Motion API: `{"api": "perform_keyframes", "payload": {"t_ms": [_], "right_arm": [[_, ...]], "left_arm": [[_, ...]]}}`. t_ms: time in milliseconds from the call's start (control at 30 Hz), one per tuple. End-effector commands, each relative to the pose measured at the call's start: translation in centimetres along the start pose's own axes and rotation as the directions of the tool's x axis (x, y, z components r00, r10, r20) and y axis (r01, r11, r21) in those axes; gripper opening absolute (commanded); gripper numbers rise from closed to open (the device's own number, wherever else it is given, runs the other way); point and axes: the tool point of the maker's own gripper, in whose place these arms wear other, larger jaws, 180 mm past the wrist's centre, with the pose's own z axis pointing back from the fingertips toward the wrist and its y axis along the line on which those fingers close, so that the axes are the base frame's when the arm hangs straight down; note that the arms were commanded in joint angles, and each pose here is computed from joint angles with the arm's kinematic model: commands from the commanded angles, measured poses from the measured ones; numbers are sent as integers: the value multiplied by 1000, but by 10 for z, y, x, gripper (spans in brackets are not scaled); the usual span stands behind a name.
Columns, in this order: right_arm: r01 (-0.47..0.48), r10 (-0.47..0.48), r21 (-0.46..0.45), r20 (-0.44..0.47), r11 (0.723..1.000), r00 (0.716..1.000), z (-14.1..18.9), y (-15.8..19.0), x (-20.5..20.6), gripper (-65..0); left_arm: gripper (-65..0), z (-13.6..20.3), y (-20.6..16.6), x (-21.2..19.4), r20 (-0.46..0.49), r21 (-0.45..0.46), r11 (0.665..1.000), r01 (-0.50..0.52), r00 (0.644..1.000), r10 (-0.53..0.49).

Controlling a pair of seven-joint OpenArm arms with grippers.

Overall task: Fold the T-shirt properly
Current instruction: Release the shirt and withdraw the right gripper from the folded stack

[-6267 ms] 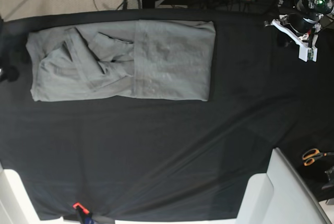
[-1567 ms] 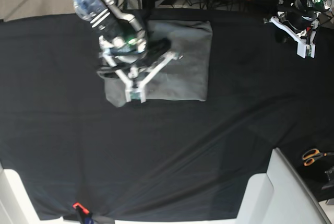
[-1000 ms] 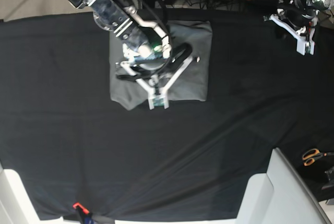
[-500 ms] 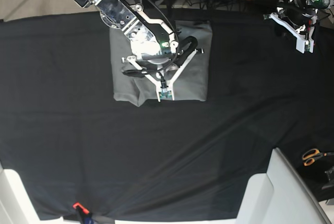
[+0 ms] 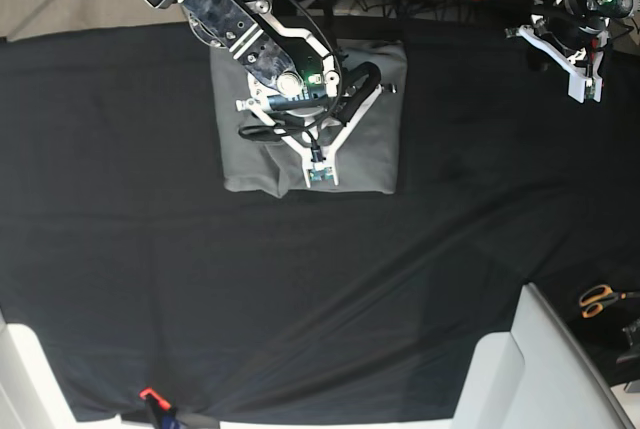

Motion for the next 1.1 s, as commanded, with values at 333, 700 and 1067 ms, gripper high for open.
{"api": "perform_keyframes", "payload": {"t_ms": [333,700,1067], "right_arm": [[33,-38,89,45,995,998,5,18,15,-437],[-31,27,172,25,985,999,-24,19,10,-321],[-206,184,294,101,934,978,-17,47,16,-321]], "left_arm": [[-650,3,4,8,26,6,1000,10,1000,-10],[-650,3,4,9,28,7,1000,11,1000,-11],[-650,2,4,15,40,5,1000,11,999,-11]]}}
